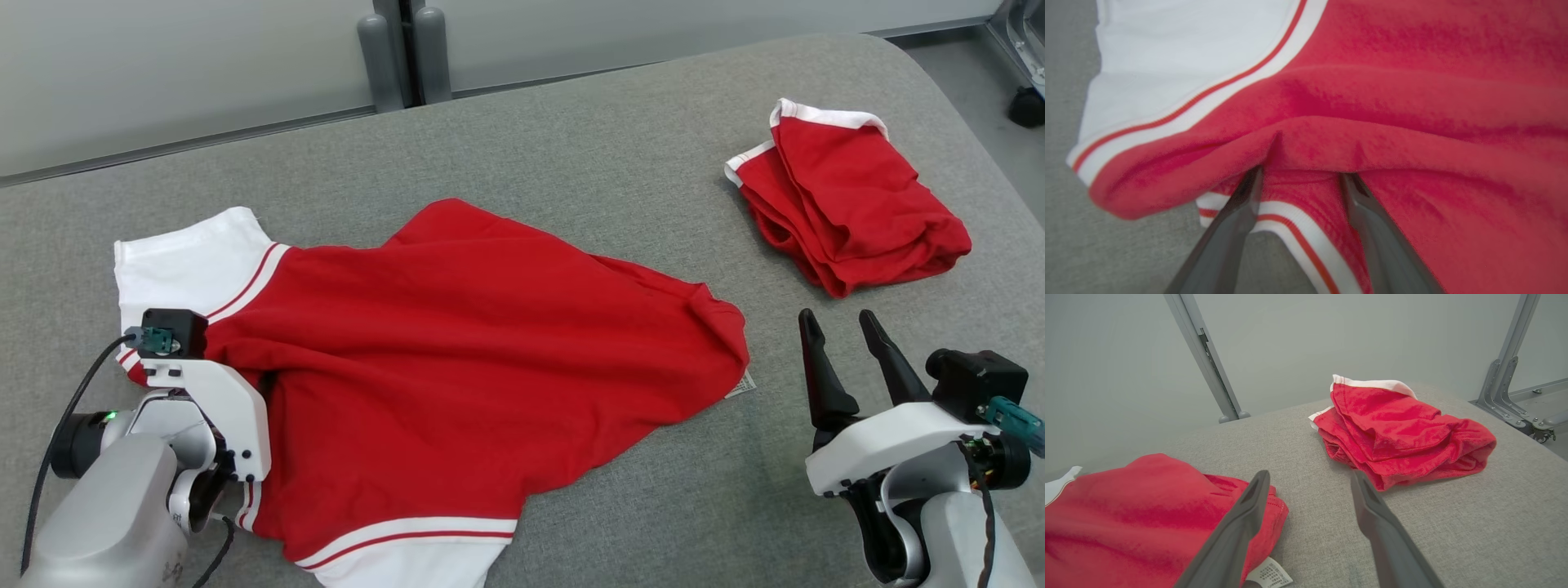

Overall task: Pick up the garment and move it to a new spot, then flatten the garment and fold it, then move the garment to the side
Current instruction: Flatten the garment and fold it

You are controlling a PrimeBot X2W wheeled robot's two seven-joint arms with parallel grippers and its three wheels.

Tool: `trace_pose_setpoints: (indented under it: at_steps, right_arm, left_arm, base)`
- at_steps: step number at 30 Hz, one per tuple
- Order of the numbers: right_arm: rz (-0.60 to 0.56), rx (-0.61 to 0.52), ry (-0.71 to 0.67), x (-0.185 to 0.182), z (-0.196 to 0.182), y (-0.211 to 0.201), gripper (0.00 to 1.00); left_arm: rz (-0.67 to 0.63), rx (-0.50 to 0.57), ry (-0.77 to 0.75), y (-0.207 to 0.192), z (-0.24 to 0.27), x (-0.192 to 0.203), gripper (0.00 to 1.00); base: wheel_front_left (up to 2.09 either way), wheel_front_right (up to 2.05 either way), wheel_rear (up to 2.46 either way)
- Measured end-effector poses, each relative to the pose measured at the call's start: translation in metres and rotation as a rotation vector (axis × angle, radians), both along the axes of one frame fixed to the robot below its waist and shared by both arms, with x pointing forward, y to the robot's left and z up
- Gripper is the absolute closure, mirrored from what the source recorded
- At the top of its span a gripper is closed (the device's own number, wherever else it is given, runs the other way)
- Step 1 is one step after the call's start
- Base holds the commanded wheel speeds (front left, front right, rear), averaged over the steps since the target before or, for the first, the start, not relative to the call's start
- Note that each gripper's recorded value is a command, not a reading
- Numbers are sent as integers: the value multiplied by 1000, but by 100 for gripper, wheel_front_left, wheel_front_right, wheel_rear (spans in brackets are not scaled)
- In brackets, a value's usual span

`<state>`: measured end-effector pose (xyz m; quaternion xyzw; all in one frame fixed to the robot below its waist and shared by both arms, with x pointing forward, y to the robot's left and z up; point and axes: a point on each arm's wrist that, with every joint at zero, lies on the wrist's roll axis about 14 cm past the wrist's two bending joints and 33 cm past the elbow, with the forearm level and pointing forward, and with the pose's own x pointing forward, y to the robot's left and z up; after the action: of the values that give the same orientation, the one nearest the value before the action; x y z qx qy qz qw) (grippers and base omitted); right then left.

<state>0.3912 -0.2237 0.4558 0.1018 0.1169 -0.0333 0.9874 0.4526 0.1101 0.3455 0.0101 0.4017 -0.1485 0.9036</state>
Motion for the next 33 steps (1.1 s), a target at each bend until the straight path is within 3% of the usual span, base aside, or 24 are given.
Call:
trace_pose_setpoints:
  at_steps: [1,9,13,19,21,29,33]
  right_arm:
    - [-5,3,3,-1,-1,-1,0]
    - [-31,6,-6,-4,-1,-8,0]
    - [-29,2,-11,0,0,-8,0]
    - [-48,-5,9,-2,-7,-16,0]
    - [-54,-7,14,-3,-8,-18,0]
    - [-39,3,-9,-3,-1,-12,0]
    - [-18,13,-32,-3,5,-4,0]
  left_arm:
    - [-9,-2,11,-1,-2,1,100]
    - [21,-12,-49,10,5,17,100]
    - [86,58,-70,55,10,39,100]
    - [130,123,-77,93,15,59,100]
    - [132,103,-87,92,17,65,0]
    - [113,63,-174,83,38,67,0]
    - [103,20,-309,75,68,69,0]
  base:
    - [0,0,0]
    - [0,0,0]
    - [0,0,0]
    - [0,0,0]
    - [0,0,0]
    - [0,0,0]
    - [0,0,0]
